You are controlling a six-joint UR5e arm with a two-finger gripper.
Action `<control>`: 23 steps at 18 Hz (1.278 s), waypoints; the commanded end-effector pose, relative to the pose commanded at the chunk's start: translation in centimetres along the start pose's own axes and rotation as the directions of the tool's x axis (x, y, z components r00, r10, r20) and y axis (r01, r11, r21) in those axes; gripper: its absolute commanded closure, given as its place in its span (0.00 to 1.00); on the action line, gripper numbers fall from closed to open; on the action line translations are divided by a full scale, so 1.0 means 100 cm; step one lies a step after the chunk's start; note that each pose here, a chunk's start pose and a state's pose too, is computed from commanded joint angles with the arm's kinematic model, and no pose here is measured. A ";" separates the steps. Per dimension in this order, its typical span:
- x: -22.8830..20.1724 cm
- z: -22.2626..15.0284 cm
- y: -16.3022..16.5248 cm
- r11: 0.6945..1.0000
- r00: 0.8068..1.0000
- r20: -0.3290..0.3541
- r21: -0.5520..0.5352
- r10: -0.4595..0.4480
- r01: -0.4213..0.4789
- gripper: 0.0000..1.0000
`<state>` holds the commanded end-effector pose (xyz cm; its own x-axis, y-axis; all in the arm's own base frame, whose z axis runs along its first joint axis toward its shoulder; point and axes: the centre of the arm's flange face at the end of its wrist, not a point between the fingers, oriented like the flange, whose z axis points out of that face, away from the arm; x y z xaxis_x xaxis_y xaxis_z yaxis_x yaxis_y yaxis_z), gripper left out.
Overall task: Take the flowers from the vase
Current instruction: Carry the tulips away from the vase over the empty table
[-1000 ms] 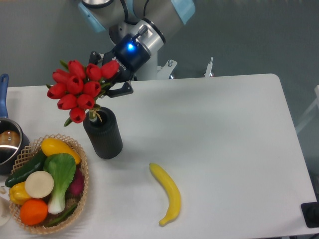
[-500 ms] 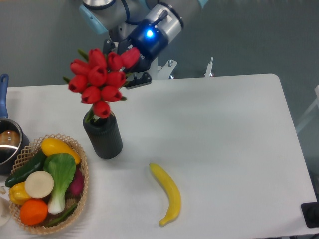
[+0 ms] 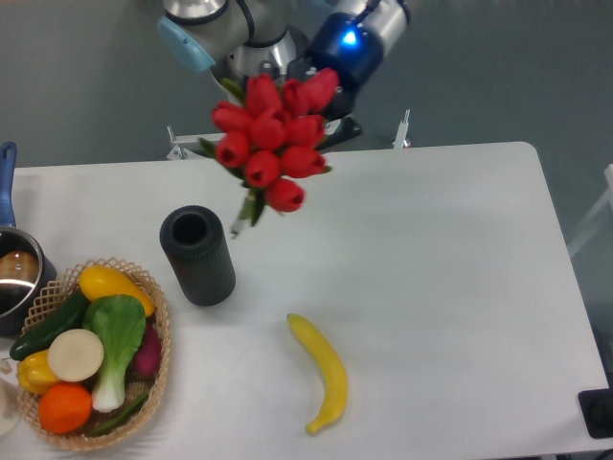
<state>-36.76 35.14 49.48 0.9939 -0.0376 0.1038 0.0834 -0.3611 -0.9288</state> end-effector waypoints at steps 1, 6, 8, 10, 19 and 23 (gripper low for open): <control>-0.004 -0.002 0.006 0.998 0.998 0.057 -0.067 0.015 -0.011 1.00; -0.034 -0.006 0.035 0.964 0.980 0.167 -0.257 0.112 -0.067 1.00; -0.054 -0.004 0.059 0.925 0.968 0.189 -0.370 0.166 -0.086 1.00; -0.071 -0.007 0.078 0.870 0.953 0.210 -0.484 0.218 -0.093 1.00; -0.132 0.006 0.134 0.613 0.934 0.222 -0.790 0.279 0.005 1.00; -0.135 0.017 0.137 0.528 0.938 0.200 -0.849 0.285 0.021 1.00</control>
<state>-48.90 32.32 34.72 0.9700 0.0487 -0.2382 0.0035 -0.9824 -0.1866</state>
